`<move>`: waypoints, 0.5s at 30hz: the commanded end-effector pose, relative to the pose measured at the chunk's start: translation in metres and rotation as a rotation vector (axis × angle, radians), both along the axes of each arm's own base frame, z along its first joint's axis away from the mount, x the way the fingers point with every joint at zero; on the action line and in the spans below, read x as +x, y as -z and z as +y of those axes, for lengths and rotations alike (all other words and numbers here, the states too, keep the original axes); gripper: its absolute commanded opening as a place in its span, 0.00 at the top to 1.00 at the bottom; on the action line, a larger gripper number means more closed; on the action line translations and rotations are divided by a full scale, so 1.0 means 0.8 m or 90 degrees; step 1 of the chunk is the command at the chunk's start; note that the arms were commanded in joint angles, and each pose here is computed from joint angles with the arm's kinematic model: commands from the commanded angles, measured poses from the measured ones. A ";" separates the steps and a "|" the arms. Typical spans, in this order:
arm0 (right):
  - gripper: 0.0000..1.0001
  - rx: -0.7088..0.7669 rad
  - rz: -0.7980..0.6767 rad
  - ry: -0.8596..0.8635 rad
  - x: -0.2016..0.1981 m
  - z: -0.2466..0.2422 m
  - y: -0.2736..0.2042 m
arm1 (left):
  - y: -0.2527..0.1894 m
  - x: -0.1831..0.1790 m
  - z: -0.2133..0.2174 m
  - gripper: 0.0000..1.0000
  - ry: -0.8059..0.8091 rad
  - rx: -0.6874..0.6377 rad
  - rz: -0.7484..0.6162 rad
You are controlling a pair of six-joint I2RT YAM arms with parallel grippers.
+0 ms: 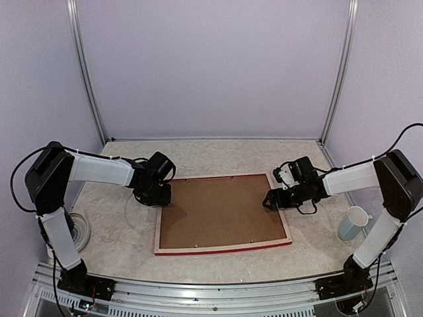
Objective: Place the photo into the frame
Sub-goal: Press the fastener onto the backboard.
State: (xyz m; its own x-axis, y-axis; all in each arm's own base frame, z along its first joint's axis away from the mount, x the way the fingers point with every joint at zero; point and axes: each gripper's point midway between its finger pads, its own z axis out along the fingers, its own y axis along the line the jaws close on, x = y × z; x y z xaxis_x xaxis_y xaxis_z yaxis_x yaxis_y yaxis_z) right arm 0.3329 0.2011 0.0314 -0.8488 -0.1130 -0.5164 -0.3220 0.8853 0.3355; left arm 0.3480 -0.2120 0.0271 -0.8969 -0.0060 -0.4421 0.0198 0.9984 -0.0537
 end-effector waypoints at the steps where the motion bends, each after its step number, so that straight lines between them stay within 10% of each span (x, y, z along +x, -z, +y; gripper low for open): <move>1: 0.22 -0.017 0.115 -0.017 -0.047 0.000 0.049 | 0.001 -0.002 0.010 0.69 -0.015 0.009 -0.004; 15: 0.22 -0.021 0.121 -0.022 -0.050 0.003 0.055 | -0.001 0.001 0.013 0.79 -0.029 0.004 -0.012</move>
State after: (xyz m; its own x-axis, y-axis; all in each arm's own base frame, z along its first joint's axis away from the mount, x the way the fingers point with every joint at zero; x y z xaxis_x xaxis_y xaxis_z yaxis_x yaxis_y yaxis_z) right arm 0.3364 0.2063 0.0313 -0.8405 -0.1118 -0.5301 -0.3319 0.8796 0.3408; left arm 0.3522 -0.2037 0.0279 -0.8867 -0.0432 -0.4603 -0.0241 0.9986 -0.0472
